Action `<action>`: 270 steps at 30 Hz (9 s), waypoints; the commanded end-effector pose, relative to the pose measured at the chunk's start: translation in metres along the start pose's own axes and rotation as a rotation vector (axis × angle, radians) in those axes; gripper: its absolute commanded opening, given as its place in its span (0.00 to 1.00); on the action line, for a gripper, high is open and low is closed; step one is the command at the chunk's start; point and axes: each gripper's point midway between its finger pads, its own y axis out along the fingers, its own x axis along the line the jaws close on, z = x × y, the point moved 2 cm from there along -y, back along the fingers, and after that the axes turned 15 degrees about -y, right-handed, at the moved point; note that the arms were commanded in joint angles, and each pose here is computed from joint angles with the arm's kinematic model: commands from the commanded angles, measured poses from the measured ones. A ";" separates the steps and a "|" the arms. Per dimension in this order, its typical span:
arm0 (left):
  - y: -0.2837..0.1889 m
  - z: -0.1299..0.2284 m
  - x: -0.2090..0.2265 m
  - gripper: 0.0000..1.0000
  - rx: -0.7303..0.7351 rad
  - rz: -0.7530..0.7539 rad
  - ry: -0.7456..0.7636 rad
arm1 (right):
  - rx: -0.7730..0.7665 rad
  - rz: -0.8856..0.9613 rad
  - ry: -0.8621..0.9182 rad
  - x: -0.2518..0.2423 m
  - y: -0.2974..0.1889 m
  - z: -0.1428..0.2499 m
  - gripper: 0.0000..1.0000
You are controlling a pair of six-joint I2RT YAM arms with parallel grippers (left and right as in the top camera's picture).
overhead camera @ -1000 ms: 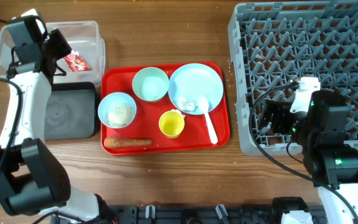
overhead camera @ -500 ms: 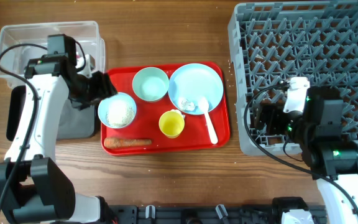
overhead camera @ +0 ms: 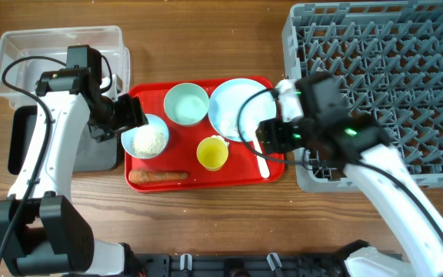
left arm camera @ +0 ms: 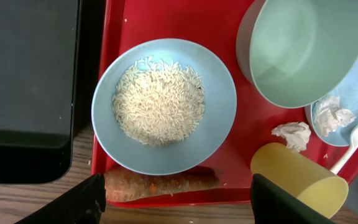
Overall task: Sort waste into correct bins and load items into the dishwasher rack
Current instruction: 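Reach the right gripper to the blue plate and grasp the white spoon, then carry the white spoon right and insert it into the dish rack, then grasp the yellow cup with the left gripper and lift it, then hand the yellow cup from the left gripper to the right gripper, then carry the yellow cup right and place it in the dish rack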
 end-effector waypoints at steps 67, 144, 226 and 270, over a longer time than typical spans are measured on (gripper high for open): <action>-0.004 -0.004 -0.001 0.75 -0.035 0.001 0.015 | 0.161 0.240 0.182 -0.031 0.056 0.013 0.04; 0.071 0.116 -0.078 0.04 0.097 0.025 0.402 | 0.076 0.339 0.377 -0.150 -0.051 0.061 0.56; -0.053 0.128 -0.245 0.09 0.522 1.120 0.505 | -0.553 -0.596 -0.178 -0.011 -0.069 -0.069 0.45; 0.015 0.007 -0.065 0.38 -0.131 0.127 0.187 | 0.170 0.567 1.109 -0.292 -0.137 0.187 0.24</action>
